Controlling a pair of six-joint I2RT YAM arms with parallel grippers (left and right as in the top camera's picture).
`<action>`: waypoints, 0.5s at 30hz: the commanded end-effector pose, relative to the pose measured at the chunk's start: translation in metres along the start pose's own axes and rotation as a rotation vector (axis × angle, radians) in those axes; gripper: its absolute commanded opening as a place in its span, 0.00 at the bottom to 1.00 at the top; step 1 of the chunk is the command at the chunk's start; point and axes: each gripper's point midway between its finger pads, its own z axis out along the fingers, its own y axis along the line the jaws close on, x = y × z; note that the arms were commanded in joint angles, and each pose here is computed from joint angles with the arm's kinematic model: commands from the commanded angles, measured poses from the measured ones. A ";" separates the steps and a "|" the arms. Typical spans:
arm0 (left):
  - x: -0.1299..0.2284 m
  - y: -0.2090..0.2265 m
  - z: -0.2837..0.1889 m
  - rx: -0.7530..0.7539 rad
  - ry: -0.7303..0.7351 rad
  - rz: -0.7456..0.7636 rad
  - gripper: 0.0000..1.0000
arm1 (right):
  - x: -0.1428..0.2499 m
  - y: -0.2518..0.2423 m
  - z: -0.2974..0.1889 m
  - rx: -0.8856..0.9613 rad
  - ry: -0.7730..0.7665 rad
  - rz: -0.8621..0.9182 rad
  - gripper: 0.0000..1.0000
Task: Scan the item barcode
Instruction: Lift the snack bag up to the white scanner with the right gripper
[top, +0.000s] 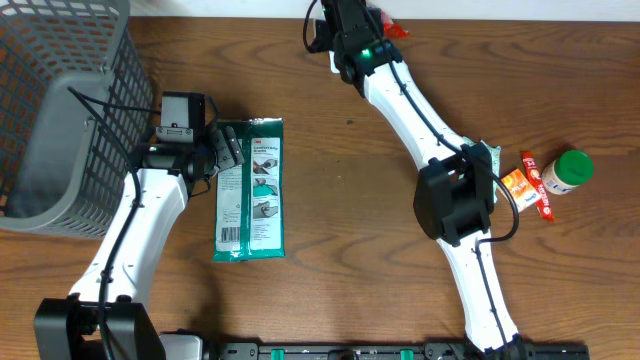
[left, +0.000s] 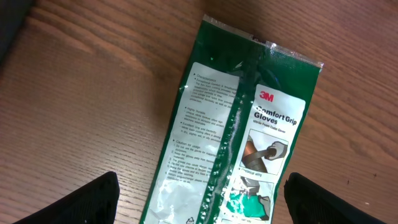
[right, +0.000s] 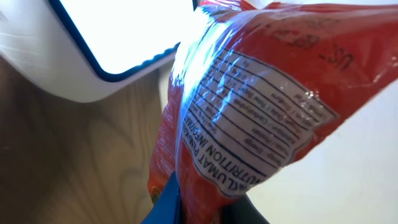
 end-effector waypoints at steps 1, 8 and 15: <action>0.004 0.006 0.006 -0.026 0.013 -0.008 0.86 | 0.011 0.002 0.006 0.008 0.049 -0.025 0.01; 0.004 0.006 0.006 -0.026 0.013 -0.008 0.86 | 0.013 0.017 0.013 0.008 0.079 -0.031 0.01; 0.004 0.006 0.006 -0.026 0.013 -0.008 0.86 | 0.016 0.021 0.016 0.025 0.108 -0.026 0.01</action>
